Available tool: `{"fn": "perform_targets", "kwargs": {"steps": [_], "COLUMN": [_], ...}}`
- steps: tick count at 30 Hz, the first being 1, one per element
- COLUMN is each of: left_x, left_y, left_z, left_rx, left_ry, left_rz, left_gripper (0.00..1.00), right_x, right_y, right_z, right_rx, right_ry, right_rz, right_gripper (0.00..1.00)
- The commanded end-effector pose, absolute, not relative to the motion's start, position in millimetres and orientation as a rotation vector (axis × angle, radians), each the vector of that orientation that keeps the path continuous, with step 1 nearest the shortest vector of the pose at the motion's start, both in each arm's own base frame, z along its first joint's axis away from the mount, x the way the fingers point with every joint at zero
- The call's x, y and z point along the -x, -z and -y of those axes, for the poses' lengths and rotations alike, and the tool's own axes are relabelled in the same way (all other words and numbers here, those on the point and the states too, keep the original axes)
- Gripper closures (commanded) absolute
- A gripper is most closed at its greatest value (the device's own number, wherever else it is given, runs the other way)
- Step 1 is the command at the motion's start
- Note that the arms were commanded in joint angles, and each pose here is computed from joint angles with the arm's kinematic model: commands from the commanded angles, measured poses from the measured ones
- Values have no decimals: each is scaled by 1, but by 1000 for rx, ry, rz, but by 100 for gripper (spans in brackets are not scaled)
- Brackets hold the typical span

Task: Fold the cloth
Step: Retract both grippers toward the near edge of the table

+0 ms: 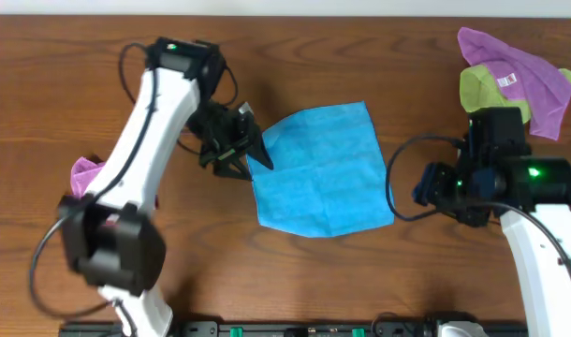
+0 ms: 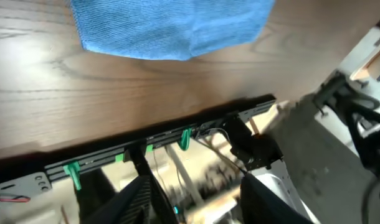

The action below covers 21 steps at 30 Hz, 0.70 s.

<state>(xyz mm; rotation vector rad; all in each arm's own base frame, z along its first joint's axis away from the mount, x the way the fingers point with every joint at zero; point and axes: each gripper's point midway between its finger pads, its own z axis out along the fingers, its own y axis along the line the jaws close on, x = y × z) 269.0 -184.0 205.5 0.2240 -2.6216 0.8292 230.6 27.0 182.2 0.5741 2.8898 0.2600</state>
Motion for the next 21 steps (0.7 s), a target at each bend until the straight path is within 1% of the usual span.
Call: {"fn": "perform_targets", "kwargs": {"steps": [1,3,5,6,7,9,10,11,12,13,14,16,19,21], "left_x": [-245,-237,-226,-221,-215,-202,-196,-188,-182,-176,-169,-163,-163,-164], "left_y": [-234,-253,-270,-276,-284,-300,-305,-308,-308,-303,-289,-261,-229,-207], "left_z": [164,160,149,143,136,119,111,104,102,100,100,111,128,131], "left_rx": [-356,-431,-531,-584,-632,-749,-795,-846,-871,-905,-946,-930,-916,-935], "left_ry": [-739,-764,-750,-731,-725,-703,-696,-694,-711,-723,-739,-832,-979,-977], "left_rz": [2688,2732,2804,2838,2879,2977,3012,3041,3055,3051,3022,2957,2864,2825], "left_gripper": [48,46,40,35,27,8,4,2,5,5,5,5,5,5], "right_x": [-223,-218,-214,-212,-210,-206,-203,-201,-198,-196,-190,-183,-176,-173], "right_y": [-185,-188,-193,-196,-200,-209,-212,-215,-218,-218,-218,-213,-206,-199], "right_z": [-28,-29,-29,-29,-28,-26,-25,-23,-22,-20,-20,-20,-21,-21], "right_rx": [-517,-511,-499,-491,-487,-467,-462,-460,-463,-464,-458,-454,-439,-432], "right_ry": [-277,-283,-288,-289,-292,-294,-293,-292,-291,-290,-292,-290,-291,-288], "right_rz": [-2906,-2908,-2887,-2873,-2854,-2811,-2794,-2777,-2762,-2755,-2751,-2756,-2767,-2773], "right_gripper": [39,39,39,40,39,39,39,40,40,40,40,40,40,40]}}
